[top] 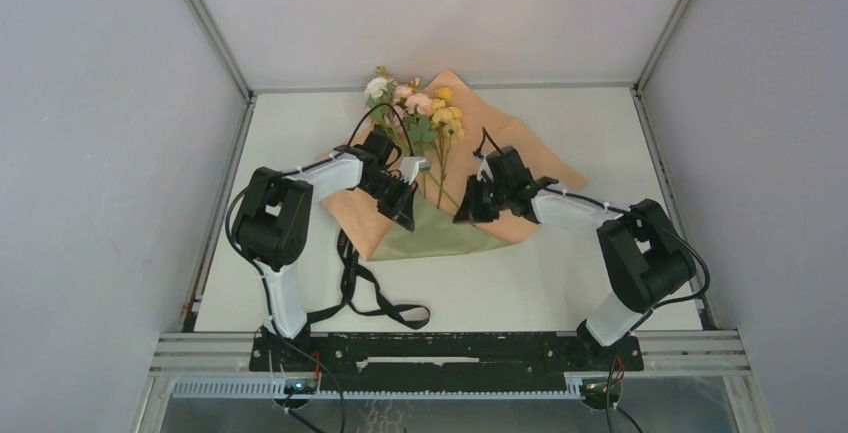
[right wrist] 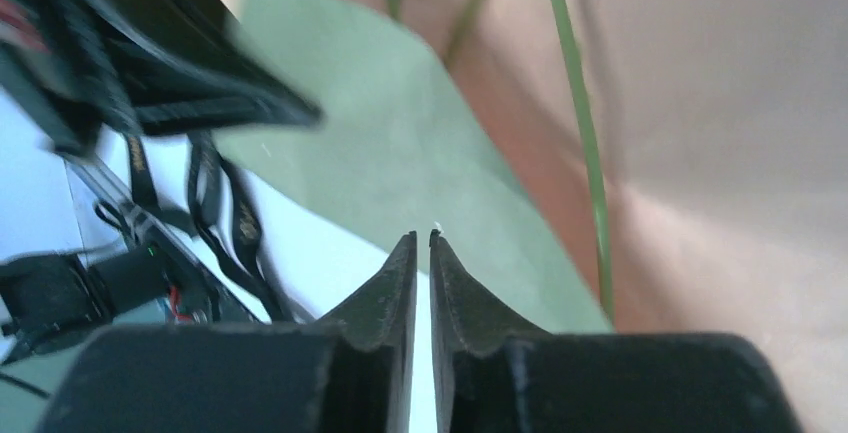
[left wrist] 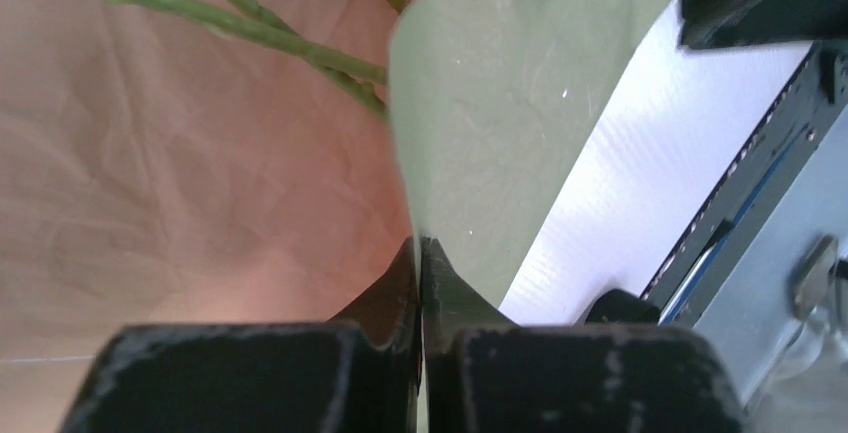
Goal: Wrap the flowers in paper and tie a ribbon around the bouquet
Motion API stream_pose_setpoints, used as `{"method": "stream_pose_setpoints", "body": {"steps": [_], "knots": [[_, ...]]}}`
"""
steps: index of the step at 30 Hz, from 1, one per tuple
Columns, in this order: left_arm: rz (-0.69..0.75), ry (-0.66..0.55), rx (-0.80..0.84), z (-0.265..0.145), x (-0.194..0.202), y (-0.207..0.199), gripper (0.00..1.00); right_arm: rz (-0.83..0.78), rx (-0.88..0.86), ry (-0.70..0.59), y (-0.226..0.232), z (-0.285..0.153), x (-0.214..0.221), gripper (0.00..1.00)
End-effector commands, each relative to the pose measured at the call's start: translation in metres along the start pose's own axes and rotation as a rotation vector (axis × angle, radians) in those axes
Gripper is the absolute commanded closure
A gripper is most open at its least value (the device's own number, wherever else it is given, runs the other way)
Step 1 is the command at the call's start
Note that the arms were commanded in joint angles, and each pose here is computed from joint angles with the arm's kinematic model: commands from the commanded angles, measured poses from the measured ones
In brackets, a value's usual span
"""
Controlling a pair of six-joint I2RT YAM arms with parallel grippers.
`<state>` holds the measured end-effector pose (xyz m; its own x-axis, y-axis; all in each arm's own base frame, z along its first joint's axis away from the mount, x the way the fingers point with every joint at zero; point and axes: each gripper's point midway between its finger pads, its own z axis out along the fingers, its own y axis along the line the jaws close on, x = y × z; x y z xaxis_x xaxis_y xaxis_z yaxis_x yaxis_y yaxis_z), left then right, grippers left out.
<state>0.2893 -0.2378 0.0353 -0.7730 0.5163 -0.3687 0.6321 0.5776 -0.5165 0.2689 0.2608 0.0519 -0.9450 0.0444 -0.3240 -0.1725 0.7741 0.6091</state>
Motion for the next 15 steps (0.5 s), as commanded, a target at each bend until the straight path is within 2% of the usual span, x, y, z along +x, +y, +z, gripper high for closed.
{"method": "stream_pose_setpoints", "body": {"steps": [1,3,6,10,15], "knots": [[0.032,0.001,0.077,-0.009,0.007,-0.021,1.0,-0.161,0.062,-0.142,0.017,-0.016,-0.062,0.77],[0.039,-0.003,0.074,-0.011,0.008,-0.023,1.0,-0.19,0.153,-0.128,0.003,-0.007,-0.074,0.61],[0.038,-0.003,0.073,-0.011,0.01,-0.023,1.0,-0.242,0.254,-0.082,-0.01,0.008,-0.086,0.48],[0.02,0.006,0.075,-0.008,0.013,-0.022,1.0,-0.27,0.292,-0.049,-0.014,0.026,-0.093,0.44],[0.015,0.003,0.062,-0.006,0.012,-0.018,1.0,-0.249,0.248,-0.008,-0.007,0.047,-0.082,0.46]]}}
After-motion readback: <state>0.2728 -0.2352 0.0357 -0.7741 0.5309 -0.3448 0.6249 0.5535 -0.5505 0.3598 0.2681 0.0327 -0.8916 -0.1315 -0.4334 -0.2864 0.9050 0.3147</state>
